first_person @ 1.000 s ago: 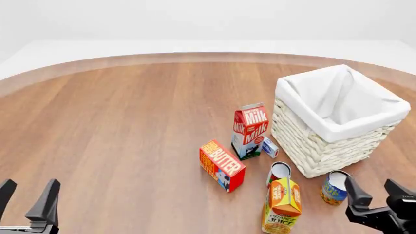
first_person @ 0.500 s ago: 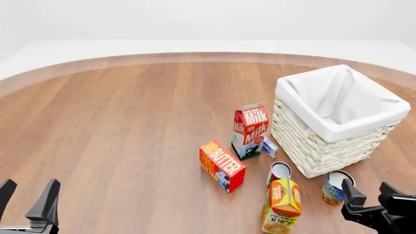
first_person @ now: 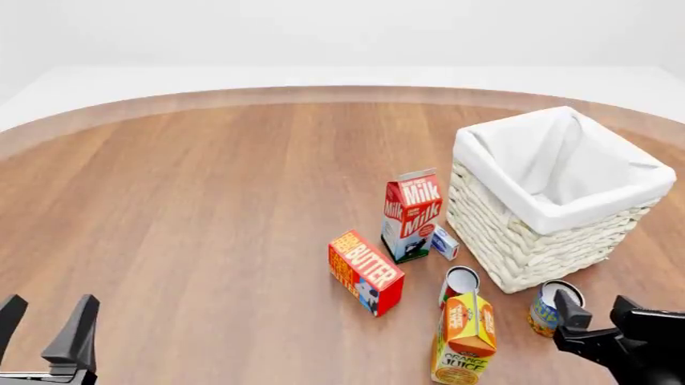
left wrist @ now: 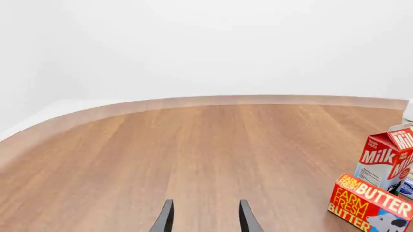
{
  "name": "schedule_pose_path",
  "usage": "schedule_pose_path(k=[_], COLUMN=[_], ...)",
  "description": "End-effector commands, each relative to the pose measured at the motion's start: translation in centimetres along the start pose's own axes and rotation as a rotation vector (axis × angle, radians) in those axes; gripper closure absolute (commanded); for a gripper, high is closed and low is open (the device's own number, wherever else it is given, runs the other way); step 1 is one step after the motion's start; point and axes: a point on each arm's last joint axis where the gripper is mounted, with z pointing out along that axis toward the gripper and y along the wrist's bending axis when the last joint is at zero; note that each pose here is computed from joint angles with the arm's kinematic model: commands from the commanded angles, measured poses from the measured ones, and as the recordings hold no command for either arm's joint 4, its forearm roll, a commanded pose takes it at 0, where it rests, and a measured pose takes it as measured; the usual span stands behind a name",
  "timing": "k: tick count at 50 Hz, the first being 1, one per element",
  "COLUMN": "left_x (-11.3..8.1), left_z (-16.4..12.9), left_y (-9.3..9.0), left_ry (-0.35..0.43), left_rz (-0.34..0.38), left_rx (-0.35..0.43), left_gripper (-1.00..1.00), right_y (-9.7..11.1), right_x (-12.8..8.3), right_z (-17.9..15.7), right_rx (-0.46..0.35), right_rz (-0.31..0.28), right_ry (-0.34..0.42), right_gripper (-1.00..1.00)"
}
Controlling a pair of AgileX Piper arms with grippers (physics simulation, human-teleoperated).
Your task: Pick up the alphabet soup, and put it in the basket.
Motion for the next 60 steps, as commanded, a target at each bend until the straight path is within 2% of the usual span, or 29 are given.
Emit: schedule_pose_path(k=[1, 60], left_x=[0.0, 0.0], left_z=[0.0, 0.0], left_y=[0.0, 0.0], left_ry=[0.000, 0.000], left_rz=[0.000, 0.000], left_rx=[0.000, 0.000], left_gripper=[-1.00, -1.00], right_y=[0.1, -0.1], right_x=[0.2, 2.4], right_z=[0.8, 3.8], right_rx=[-0.006, 0.004], right_rz=[0.008, 0.027], right_ry=[0.009, 0.111], right_gripper=[-1.00, -1.00])
